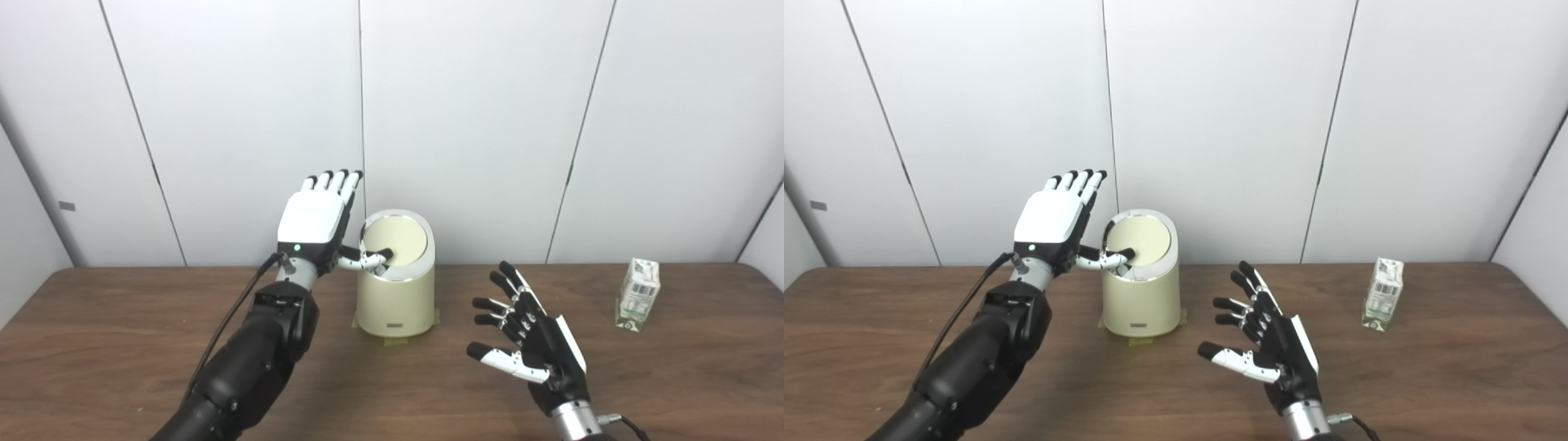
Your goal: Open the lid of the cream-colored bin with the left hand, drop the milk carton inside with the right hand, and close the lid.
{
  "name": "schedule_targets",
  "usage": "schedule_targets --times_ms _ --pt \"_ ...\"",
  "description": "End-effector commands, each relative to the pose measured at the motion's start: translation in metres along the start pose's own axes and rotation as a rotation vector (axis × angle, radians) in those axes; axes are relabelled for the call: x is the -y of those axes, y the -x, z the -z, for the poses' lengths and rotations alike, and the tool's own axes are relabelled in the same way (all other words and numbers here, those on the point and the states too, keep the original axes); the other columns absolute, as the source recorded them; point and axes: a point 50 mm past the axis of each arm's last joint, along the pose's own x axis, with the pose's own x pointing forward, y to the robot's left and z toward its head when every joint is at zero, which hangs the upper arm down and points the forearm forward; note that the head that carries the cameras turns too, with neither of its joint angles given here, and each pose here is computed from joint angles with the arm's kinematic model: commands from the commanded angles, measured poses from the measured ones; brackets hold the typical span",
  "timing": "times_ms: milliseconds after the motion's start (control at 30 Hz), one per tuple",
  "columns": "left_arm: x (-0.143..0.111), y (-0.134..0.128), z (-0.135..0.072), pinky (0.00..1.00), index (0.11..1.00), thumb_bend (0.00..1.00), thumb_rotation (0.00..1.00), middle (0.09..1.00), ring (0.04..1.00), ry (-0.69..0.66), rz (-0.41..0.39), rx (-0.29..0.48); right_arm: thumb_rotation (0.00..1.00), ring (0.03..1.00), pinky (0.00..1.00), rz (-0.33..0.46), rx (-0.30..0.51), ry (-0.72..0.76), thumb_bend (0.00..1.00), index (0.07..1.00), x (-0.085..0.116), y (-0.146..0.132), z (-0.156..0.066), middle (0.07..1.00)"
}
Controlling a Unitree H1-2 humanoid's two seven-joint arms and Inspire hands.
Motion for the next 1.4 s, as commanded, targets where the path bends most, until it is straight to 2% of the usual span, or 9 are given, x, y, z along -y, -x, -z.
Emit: schedule_targets --times_ms 0,267,433,500,600,800,967,1200,1367 --pt "-0.029 -0.012 -0.006 1.0 1.0 1.0 0.39 1.0 1.0 0.083 -0.103 0.008 0.21 0.751 0.66 -0.019 0.083 0.001 0.8 0.934 -0.003 -0.015 -0.018 0.923" --pt "-0.083 -0.016 0.012 1.0 1.0 1.0 0.46 1.0 1.0 0.321 -0.237 -0.044 0.21 0.756 0.66 -0.023 0.078 0.008 0.78 0.942 -0.001 -0.014 -0.015 0.927" --pt "-0.097 0.002 0.037 0.97 1.0 1.0 0.45 1.0 1.0 0.673 -0.188 -0.127 0.21 0.766 0.66 -0.02 0.077 0.005 0.79 0.939 0.001 -0.013 -0.015 0.928" --pt "-0.086 0.018 0.052 0.91 1.0 0.97 0.41 1.0 1.0 0.846 -0.126 -0.129 0.21 0.769 0.67 -0.018 0.076 0.004 0.79 0.937 0.002 -0.013 -0.014 0.926" --pt "-0.07 0.036 0.065 0.85 0.974 0.88 0.34 0.981 0.955 0.928 -0.093 -0.094 0.2 0.768 0.68 -0.018 0.073 0.01 0.78 0.937 0.003 -0.012 -0.014 0.927" --pt "-0.029 0.082 0.084 0.63 0.791 0.69 0.1 0.763 0.712 1.05 -0.1 -0.08 0.19 0.777 0.67 -0.012 0.062 -0.007 0.78 0.945 0.008 -0.01 -0.011 0.938" --pt "-0.001 0.111 0.09 0.47 0.738 0.67 0.07 0.698 0.591 1.11 -0.131 -0.106 0.24 0.768 0.68 0.007 0.061 0.016 0.81 0.937 0.017 -0.01 -0.009 0.929" --pt "0.033 0.14 0.085 0.55 0.698 0.65 0.06 0.663 0.594 1.149 -0.173 -0.052 0.2 0.73 0.7 0.105 0.107 -0.012 0.79 0.851 0.027 -0.013 -0.006 0.853" --pt "0.047 0.149 0.089 0.58 0.692 0.67 0.06 0.674 0.617 1.137 -0.175 -0.043 0.19 0.725 0.66 0.116 0.168 0.219 0.79 0.847 0.068 -0.027 -0.022 0.85"
